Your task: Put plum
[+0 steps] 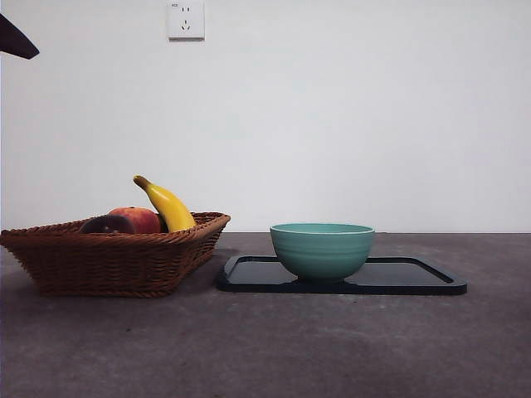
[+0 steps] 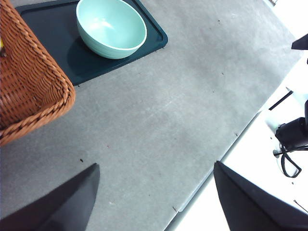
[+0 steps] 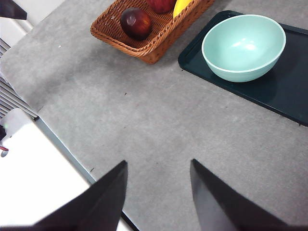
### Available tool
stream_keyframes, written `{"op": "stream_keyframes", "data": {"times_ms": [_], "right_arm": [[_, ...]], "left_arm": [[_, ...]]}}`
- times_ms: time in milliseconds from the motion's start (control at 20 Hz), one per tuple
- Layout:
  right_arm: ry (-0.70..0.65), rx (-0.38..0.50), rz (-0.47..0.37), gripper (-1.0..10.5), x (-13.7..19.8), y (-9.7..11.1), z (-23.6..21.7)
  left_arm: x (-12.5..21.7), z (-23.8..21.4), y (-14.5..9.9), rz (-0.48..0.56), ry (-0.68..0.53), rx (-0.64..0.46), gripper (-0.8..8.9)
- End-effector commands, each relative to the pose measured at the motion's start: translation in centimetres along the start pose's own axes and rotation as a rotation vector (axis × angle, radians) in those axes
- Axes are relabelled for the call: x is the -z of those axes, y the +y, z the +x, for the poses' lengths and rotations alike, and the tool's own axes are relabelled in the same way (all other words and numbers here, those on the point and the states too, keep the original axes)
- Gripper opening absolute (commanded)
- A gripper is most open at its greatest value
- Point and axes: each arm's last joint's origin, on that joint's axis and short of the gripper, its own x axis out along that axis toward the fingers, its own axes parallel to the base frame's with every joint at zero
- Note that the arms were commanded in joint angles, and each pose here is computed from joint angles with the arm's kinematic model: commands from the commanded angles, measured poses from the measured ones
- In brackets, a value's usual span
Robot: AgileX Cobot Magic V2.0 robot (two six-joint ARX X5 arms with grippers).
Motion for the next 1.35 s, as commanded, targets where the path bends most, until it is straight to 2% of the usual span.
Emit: {"op": "stream_keyframes", "data": {"times_ms": [50, 600, 850, 1050, 1350], "right_arm": [[-0.011, -0.005, -0.013, 2.1, -0.3, 0.1, -0.1], [-0.012, -0.005, 0.016, 2.1, -0.3, 0.1, -0.1], [-0.041, 0.038, 0.092, 2.1, -0.6, 0.0, -0.1], [-0.093, 0.051, 0.154, 2.1, -1.9, -0.1, 0.1], [-0.091, 0.159, 0.187, 2.2, -5.5, -0.9, 1.4]], "left_arm": [[-0.3, -0.1, -0.1, 0.034, -0.01, 0.011, 3.73], [-0.3, -0.1, -0.1, 0.034, -0.01, 0.011, 3.73], [-0.3, -0.1, -0.1, 0.034, -0.01, 0.011, 3.74], [-0.3, -0.1, -0.1, 0.034, -0.01, 0.011, 3.73], [-0.3, -0.1, -0.1, 0.033, -0.01, 0.011, 3.74]]}}
